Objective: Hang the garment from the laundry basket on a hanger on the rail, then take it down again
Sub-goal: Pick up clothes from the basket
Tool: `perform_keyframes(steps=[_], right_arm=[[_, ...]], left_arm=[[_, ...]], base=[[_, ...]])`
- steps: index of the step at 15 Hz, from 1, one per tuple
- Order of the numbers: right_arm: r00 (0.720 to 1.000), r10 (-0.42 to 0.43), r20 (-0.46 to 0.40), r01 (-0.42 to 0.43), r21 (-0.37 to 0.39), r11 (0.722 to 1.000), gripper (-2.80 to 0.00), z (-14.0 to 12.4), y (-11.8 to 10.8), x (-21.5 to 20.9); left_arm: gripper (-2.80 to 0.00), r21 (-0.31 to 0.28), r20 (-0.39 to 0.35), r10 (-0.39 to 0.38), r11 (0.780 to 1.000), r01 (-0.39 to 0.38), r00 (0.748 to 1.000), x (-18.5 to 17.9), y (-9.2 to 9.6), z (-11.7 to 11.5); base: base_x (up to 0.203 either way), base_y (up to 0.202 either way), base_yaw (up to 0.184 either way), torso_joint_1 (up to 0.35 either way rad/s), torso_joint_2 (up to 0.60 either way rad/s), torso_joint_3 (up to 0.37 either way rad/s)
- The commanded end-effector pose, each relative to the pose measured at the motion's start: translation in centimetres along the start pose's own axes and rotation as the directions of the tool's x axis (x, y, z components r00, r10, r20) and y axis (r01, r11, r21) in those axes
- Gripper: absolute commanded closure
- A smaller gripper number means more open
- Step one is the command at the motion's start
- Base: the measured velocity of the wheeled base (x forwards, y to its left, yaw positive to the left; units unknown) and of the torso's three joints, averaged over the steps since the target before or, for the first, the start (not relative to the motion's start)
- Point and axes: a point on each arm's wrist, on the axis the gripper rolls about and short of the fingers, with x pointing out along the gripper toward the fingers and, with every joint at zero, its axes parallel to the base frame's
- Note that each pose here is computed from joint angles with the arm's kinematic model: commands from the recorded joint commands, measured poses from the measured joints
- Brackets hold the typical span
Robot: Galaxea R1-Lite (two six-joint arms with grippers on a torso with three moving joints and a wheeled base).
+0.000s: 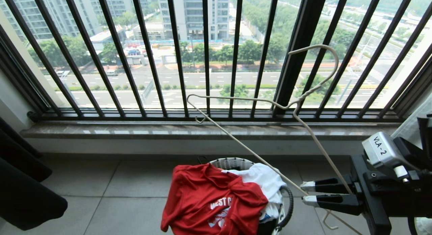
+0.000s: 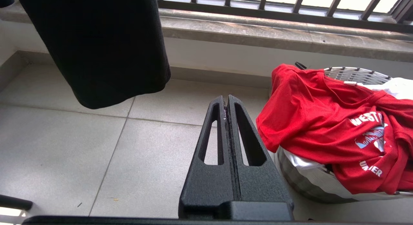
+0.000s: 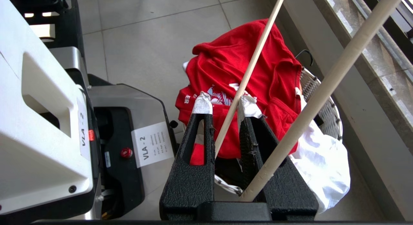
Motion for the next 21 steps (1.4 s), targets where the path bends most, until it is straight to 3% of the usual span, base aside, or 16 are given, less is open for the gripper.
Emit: perform_keyframes(steps=[1, 13, 21], right_arm=[[1.000, 0.001, 0.006, -0.001, -0.008, 1.000, 0.00, 0.09, 0.06, -0.09], [1.000, -0.005, 0.016, 0.006, -0.019, 1.000, 0.00, 0.30, 0.34, -0.48], [1.000, -0.005, 0.006, 0.005, -0.008, 1.000, 0.00, 0.11, 0.00, -0.18]], left_arm=[[0.00, -0.001, 0.000, 0.001, 1.000, -0.001, 1.000, 0.00, 0.00, 0.00], [0.00, 0.001, -0.001, 0.002, 1.000, -0.002, 1.000, 0.01, 0.00, 0.00], [0.00, 0.008, -0.001, 0.001, 1.000, -0.001, 1.000, 0.01, 0.00, 0.00]], base=[[0.000, 0.000, 0.000, 0.011, 0.00, -0.192], [0.000, 0.000, 0.000, 0.004, 0.00, -0.196], [0.000, 0.000, 0.000, 0.001, 0.00, -0.023]])
